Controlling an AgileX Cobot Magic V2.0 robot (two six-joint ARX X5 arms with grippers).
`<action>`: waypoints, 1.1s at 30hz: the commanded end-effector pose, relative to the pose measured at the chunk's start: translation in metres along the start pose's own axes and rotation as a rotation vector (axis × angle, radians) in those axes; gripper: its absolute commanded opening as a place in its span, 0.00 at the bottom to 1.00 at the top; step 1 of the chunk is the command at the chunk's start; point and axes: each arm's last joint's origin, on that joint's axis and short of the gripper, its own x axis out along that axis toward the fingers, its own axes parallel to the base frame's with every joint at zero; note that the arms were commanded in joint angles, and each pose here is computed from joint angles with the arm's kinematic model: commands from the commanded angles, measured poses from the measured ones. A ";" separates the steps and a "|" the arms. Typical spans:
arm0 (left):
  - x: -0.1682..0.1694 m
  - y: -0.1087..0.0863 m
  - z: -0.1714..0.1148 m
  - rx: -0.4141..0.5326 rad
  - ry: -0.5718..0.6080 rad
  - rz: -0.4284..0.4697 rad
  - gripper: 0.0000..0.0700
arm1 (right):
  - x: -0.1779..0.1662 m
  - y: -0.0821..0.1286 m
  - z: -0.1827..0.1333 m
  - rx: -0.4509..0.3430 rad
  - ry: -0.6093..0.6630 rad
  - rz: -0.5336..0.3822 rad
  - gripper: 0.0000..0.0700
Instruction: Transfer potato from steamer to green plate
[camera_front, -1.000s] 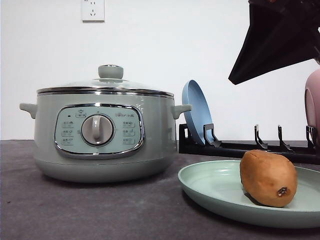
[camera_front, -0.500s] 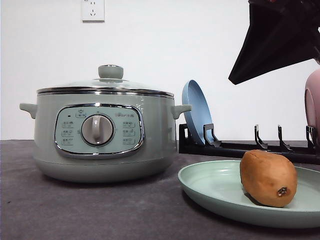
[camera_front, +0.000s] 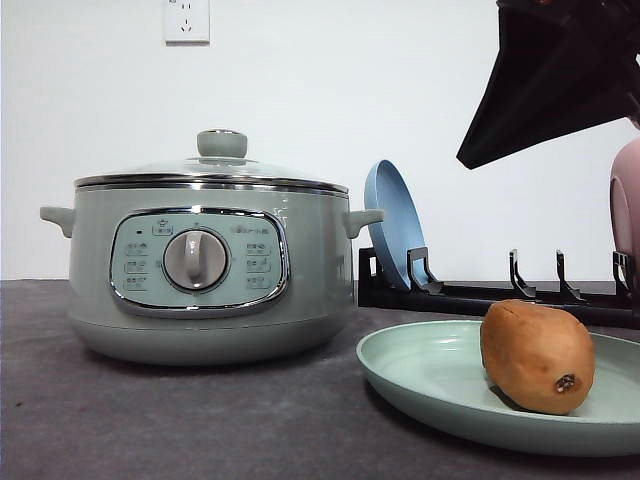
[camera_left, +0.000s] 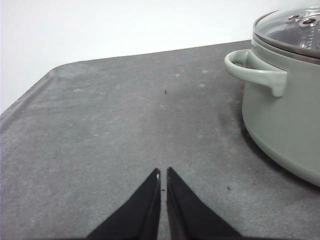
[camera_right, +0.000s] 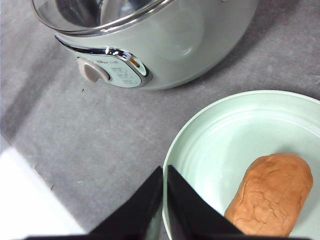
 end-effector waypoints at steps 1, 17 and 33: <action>0.002 -0.001 -0.007 -0.006 0.025 -0.001 0.02 | -0.001 0.003 0.004 -0.025 -0.014 0.008 0.00; 0.002 -0.001 -0.007 -0.006 0.025 -0.001 0.02 | -0.001 0.003 0.004 -0.025 -0.014 0.008 0.00; 0.002 -0.001 -0.007 -0.006 0.025 -0.001 0.02 | -0.041 -0.008 0.009 -0.091 -0.314 -0.226 0.00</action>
